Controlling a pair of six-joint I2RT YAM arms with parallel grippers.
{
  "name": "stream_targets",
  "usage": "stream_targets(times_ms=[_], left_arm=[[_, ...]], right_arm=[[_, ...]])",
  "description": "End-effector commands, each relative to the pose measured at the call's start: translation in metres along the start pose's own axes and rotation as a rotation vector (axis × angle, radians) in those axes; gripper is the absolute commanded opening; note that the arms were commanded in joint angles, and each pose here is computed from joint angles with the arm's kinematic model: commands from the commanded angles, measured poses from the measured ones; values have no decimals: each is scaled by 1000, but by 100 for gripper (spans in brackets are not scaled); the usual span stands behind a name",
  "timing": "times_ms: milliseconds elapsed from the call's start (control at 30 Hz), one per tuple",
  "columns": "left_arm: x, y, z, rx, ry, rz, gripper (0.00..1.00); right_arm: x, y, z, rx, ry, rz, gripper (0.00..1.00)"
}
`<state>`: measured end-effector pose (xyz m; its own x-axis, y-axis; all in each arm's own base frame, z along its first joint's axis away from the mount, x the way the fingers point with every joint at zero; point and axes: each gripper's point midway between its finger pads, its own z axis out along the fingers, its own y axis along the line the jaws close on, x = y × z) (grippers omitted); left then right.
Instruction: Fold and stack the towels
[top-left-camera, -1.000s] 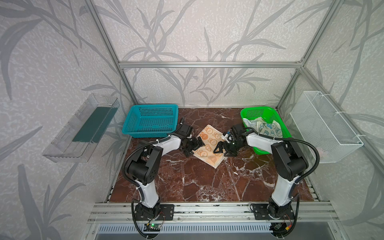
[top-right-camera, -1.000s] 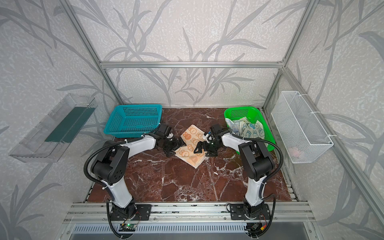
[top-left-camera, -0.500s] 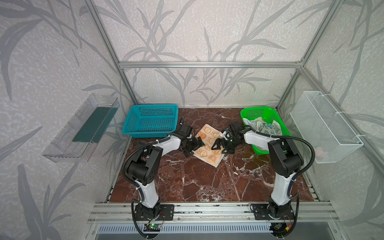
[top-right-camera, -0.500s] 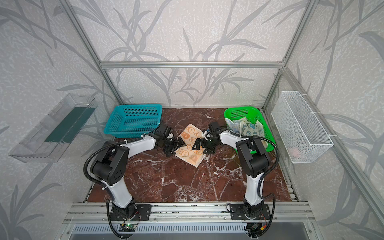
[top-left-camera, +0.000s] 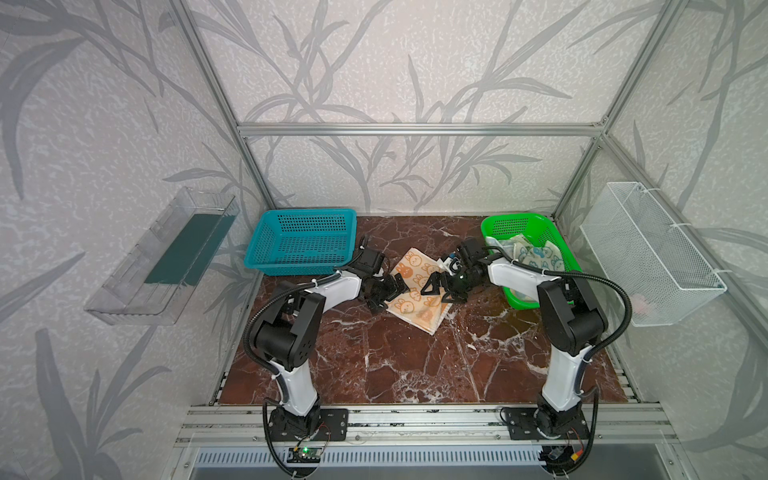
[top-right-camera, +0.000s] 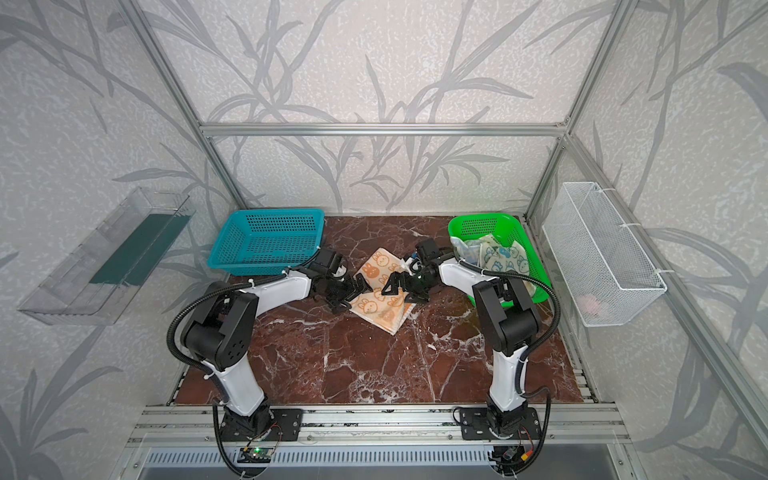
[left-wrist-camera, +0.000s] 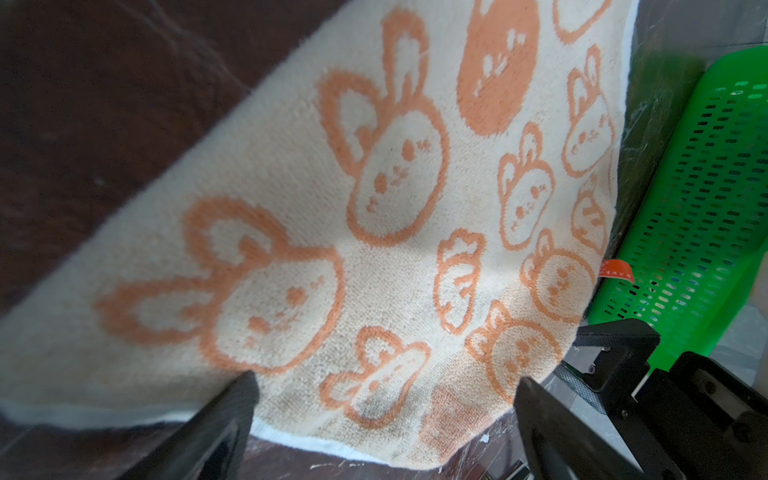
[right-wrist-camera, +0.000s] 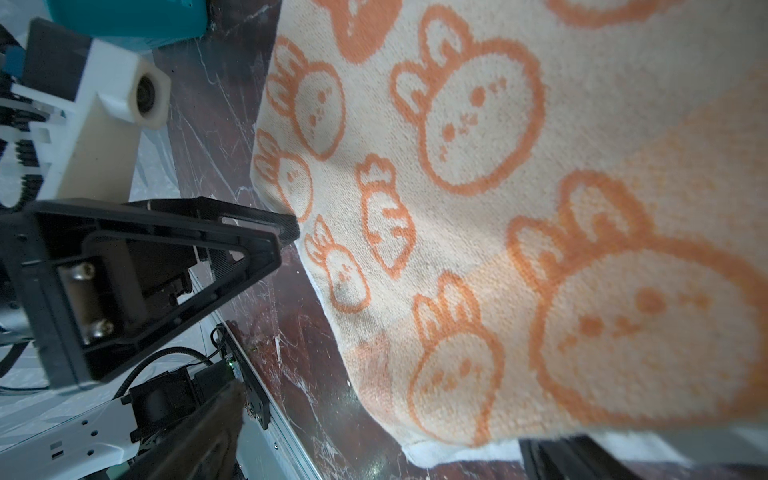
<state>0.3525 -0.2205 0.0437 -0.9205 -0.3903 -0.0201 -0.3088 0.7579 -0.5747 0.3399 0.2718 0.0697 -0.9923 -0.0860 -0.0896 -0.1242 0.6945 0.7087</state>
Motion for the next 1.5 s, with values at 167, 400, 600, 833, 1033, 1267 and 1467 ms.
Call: stream_targets(times_ms=[167,400,600,833,1033,1267,1467], left_arm=[[14,33,6,-97,47,-44,99],[16,36,6,-111,54,-40,99],[17,38,6,-112,58,-40,99],[16,30,-2,-102,58,-6,99],[6,-5,-28,-47,9,36,99],[-11,-53,-41,43,-35,57,99],[-21,-71,-19,71,-23,50,99]], right_arm=[[-5,9,-21,1,-23,-33,99],[-17,-2,-7,-11,-21,-1,99],[-18,-17,9,-9,-3,34,99],[-9,-18,-1,4,-10,22,99],[4,-14,-23,-24,-71,59,100],[18,-8,-18,-110,-127,136,94],[19,-7,-3,-129,-133,157,86]])
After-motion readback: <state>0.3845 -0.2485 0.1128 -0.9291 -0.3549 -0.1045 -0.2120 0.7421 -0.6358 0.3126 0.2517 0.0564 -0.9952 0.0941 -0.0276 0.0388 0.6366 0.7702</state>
